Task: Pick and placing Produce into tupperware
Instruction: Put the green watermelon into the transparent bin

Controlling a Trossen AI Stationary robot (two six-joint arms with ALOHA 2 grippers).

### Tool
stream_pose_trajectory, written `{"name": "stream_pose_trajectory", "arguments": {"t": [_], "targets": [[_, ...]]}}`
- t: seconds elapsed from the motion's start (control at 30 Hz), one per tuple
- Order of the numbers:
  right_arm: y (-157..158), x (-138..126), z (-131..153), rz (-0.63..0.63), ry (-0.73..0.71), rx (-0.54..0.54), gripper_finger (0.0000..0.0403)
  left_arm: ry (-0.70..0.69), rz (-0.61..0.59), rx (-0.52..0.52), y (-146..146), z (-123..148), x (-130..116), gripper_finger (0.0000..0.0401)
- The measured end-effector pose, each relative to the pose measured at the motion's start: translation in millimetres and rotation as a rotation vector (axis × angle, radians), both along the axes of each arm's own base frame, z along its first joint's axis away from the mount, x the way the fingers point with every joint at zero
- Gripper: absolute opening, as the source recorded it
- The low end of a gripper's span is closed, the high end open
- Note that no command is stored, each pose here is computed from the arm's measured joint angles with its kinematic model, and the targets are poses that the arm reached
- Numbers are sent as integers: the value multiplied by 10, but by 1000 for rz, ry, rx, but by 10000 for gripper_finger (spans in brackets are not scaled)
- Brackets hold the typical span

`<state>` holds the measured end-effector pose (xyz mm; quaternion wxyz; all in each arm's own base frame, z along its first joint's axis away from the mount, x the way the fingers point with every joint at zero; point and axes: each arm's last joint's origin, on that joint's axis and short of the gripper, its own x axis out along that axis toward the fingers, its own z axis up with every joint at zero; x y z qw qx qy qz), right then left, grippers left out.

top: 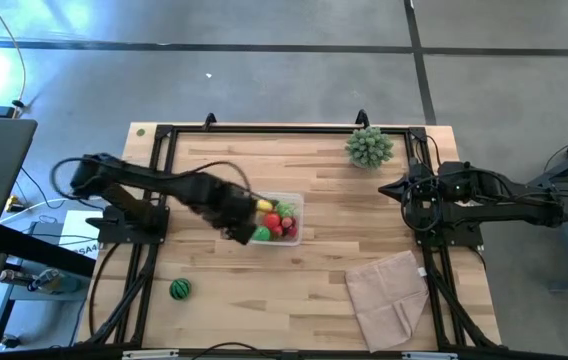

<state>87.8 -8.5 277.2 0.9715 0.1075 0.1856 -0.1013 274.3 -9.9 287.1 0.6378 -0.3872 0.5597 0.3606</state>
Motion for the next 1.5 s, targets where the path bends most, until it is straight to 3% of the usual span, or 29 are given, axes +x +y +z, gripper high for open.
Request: {"name": "stream_pose_trajectory", "arguments": {"t": [0.37,0.6,0.7,0.97,1.23,1.5], "targets": [[0,0,0,0,0,0,0,95,333,90,-799,273,-727,194],[0,0,0,0,0,0,0,78,526,48,-1214,17,-1171,194],[0,0,0,0,0,0,0,24,618,-18,-1393,-113,-1284,195],[0,0,0,1,0,0,0,24,972,-230,-1602,-505,-1297,195],[0,0,0,0,0,0,0,51,1118,-259,-1597,-654,-1307,195],[0,0,0,1,0,0,0,53,1145,-221,-1612,-709,-1295,206]]}}
